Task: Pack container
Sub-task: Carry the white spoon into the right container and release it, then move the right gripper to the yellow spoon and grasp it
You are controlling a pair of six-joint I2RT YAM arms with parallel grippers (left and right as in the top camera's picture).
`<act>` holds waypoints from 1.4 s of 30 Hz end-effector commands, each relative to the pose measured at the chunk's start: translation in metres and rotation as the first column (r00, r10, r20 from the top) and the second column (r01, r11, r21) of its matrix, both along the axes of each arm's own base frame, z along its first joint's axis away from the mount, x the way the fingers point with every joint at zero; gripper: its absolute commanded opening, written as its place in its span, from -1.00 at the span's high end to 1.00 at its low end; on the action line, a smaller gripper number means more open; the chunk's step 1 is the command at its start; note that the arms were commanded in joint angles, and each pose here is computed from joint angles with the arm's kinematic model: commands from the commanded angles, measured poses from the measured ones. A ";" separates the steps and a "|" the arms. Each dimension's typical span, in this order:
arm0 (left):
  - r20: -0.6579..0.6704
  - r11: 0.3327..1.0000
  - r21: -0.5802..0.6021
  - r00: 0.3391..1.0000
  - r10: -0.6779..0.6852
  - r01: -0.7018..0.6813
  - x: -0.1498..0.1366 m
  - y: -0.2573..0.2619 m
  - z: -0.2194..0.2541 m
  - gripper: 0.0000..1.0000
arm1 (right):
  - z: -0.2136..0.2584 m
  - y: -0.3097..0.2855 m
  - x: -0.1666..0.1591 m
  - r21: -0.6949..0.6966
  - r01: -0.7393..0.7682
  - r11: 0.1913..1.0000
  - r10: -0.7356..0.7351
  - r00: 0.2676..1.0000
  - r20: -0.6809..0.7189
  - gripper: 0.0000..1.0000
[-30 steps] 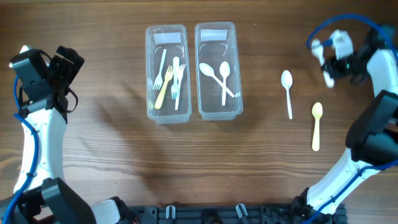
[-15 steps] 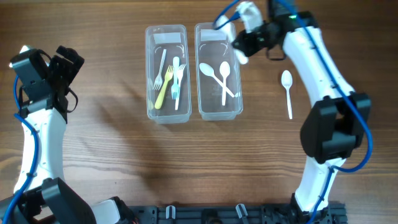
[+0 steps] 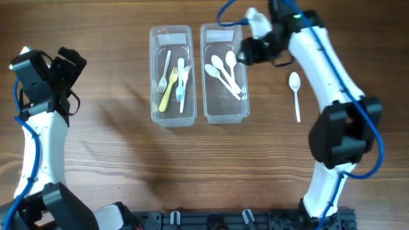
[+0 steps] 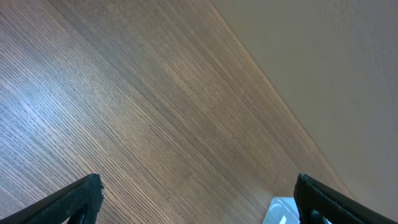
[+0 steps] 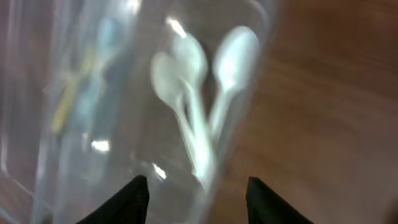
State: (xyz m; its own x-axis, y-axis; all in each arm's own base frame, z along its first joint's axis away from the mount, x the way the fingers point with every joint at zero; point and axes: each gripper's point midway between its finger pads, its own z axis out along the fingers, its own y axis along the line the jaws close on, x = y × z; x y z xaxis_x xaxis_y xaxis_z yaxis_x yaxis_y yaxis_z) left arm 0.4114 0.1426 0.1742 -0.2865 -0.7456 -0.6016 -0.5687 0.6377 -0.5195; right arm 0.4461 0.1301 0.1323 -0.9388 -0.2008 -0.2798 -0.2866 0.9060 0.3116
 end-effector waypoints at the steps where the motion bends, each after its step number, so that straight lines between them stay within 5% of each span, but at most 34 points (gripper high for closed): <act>1: 0.033 1.000 0.007 0.999 0.007 -0.007 0.002 0.003 0.014 -0.99 | 0.054 -0.095 -0.019 -0.157 0.224 0.962 -0.219 0.975 0.046 0.00; 9: 0.033 1.000 0.006 0.999 0.007 -0.007 0.002 0.002 0.014 -1.00 | 0.117 -0.173 -0.110 -0.238 0.390 0.890 -0.380 0.921 0.087 -0.08; 19: 0.033 1.000 0.007 0.999 0.007 -0.007 0.002 0.003 0.014 -1.00 | -0.020 -0.228 -0.180 -0.316 0.593 0.741 -0.646 0.758 -0.092 -0.09; 27: 0.033 1.000 0.007 0.999 0.007 -0.007 0.002 0.003 0.014 -1.00 | -0.065 -0.264 -0.179 -0.287 0.586 0.758 -0.620 0.783 -0.037 -0.18; 31: 0.033 1.000 0.007 0.999 0.007 -0.007 0.002 0.003 0.014 -1.00 | -0.081 -0.262 -0.156 -0.241 0.486 0.840 -0.500 0.866 0.003 -0.16; 42: 0.033 1.000 0.007 0.999 0.007 -0.007 0.002 0.003 0.014 -0.99 | -0.134 -0.236 -0.155 -0.200 0.349 0.915 -0.380 0.914 -0.140 0.17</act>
